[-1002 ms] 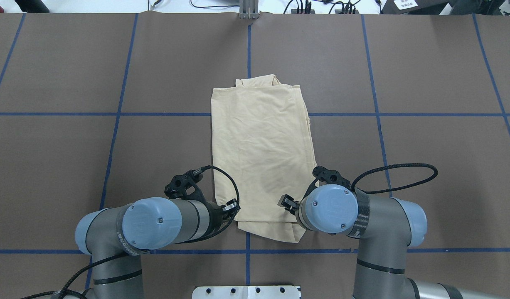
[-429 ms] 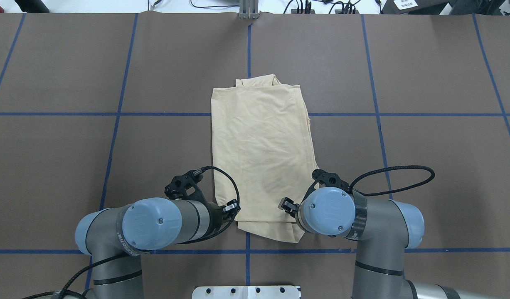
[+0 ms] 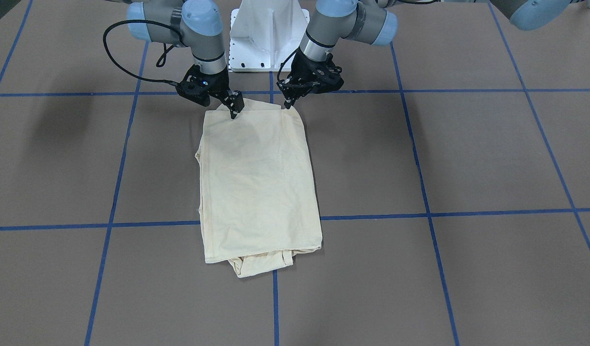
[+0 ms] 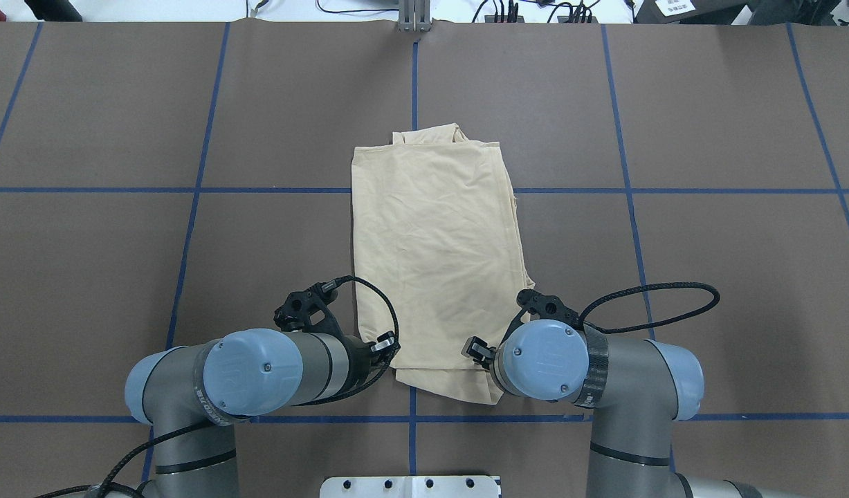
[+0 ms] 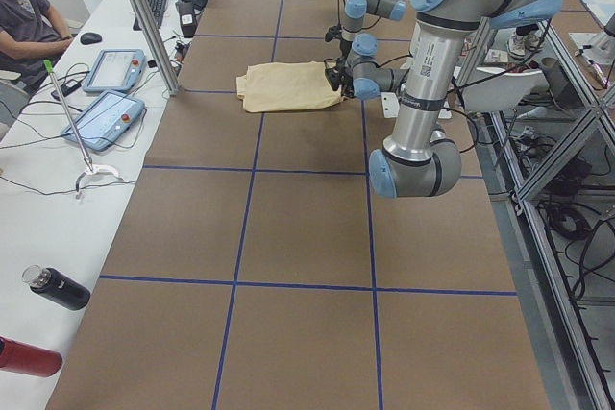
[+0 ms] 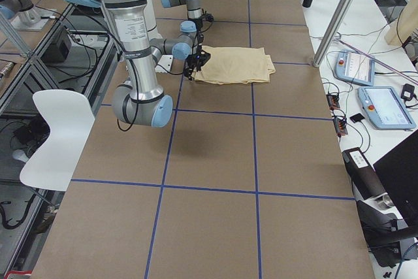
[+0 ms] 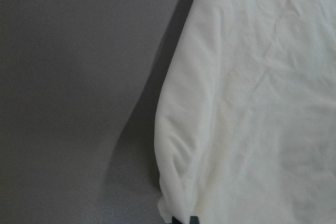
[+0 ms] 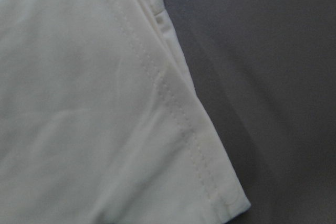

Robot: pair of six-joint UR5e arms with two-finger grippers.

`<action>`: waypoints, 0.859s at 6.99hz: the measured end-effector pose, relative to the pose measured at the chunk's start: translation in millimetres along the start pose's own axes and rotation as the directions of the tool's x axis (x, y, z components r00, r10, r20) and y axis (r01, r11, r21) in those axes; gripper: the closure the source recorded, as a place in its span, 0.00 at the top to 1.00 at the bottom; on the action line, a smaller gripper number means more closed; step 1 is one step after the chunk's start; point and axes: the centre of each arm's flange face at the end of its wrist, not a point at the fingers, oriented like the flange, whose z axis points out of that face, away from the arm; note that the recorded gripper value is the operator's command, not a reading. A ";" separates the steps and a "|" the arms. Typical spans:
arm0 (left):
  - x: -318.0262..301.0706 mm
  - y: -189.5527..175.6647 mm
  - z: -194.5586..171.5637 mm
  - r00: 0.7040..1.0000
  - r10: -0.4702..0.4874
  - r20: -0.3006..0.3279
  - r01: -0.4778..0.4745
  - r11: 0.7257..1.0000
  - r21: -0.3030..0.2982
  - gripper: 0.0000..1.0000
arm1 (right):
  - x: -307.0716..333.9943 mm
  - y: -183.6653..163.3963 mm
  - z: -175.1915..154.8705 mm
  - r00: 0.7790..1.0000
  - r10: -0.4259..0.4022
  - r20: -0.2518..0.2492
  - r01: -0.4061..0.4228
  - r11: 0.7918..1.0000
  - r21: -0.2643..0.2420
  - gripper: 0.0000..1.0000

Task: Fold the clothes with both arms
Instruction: 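Pinch the shirt's near edge corners with both grippers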

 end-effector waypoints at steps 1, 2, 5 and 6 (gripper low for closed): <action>-0.1 -0.1 0.2 1.000 0.000 0.000 0.000 1.000 0.000 0.00 | 0.3 0.4 0.5 1.000 0.000 -0.001 0.000 1.000 0.000 0.72; -0.2 -0.2 0.3 1.000 0.000 0.001 0.000 1.000 0.000 0.00 | 0.4 0.6 0.7 1.000 -0.001 -0.001 0.001 1.000 0.000 0.64; -0.3 0.2 0.6 1.000 0.001 0.001 -0.001 1.000 0.000 0.00 | 0.4 0.6 0.4 1.000 -0.002 0.001 0.002 1.000 0.000 0.34; -0.4 0.4 0.6 1.000 0.001 0.001 -0.001 1.000 0.000 0.00 | 0.6 0.7 0.3 1.000 -0.003 0.000 0.003 1.000 -0.001 0.25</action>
